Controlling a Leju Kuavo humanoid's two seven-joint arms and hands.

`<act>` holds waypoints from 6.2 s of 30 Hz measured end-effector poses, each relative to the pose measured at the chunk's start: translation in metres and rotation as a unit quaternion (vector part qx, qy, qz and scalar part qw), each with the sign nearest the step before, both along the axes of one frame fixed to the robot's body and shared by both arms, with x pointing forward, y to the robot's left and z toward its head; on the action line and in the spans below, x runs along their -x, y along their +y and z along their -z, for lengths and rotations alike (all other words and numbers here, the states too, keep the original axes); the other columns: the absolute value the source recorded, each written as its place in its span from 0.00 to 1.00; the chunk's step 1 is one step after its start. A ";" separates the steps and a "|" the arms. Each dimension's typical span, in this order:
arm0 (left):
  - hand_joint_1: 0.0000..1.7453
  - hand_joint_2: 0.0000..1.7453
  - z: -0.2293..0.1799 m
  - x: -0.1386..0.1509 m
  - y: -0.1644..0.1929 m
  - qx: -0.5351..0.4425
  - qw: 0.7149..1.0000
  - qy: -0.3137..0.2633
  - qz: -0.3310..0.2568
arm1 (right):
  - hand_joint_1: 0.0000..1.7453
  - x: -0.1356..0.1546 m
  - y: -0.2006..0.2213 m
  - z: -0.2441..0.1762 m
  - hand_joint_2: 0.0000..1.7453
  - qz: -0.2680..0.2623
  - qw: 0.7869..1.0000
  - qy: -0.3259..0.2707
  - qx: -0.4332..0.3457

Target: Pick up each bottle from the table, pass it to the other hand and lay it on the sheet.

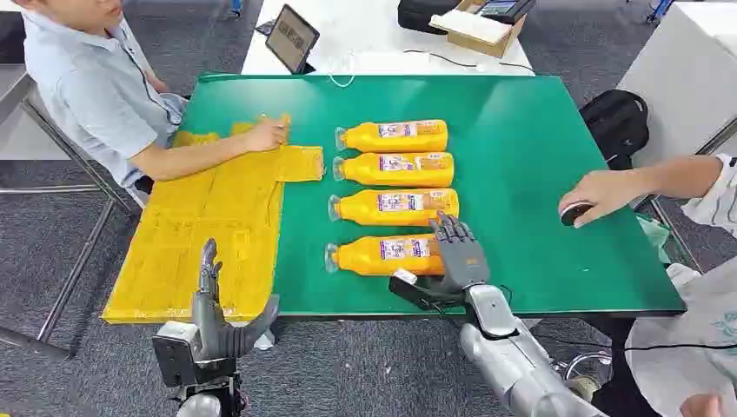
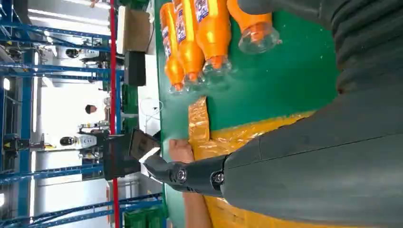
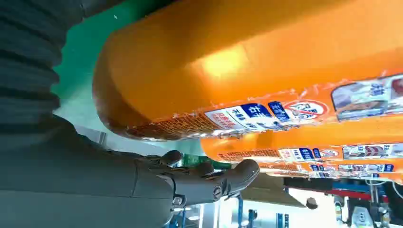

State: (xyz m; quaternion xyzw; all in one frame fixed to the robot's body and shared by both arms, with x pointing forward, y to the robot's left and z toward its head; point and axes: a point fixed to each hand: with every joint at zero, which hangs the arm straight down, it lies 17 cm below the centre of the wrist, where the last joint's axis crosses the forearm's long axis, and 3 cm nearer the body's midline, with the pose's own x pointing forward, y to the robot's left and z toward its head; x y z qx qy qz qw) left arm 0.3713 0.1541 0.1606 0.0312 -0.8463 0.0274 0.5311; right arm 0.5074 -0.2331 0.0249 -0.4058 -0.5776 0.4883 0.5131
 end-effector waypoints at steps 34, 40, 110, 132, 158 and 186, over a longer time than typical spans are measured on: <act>0.00 1.00 0.002 -0.004 -0.006 0.009 1.000 0.004 0.014 | 1.00 -0.013 0.014 0.024 1.00 -0.041 0.992 0.104 -0.054; 0.00 1.00 0.006 0.001 0.002 0.035 0.999 0.009 0.004 | 1.00 0.028 0.073 0.004 1.00 -0.069 0.937 0.062 -0.337; 1.00 1.00 -0.011 -0.008 -0.056 0.281 0.928 0.069 0.234 | 0.00 0.123 0.280 -0.111 0.00 -0.258 0.882 -0.129 -0.373; 1.00 1.00 0.007 -0.061 -0.013 -0.052 0.998 0.043 0.016 | 0.00 0.138 0.229 -0.201 0.00 -0.251 0.866 -0.303 -0.308; 1.00 1.00 0.074 -0.192 0.069 -0.532 0.827 0.182 0.012 | 0.00 0.139 0.122 -0.229 0.00 -0.104 0.829 -0.354 -0.421; 0.00 1.00 0.129 -0.188 0.118 -0.644 0.712 0.253 0.116 | 0.00 0.139 0.122 -0.216 0.00 -0.097 0.822 -0.331 -0.452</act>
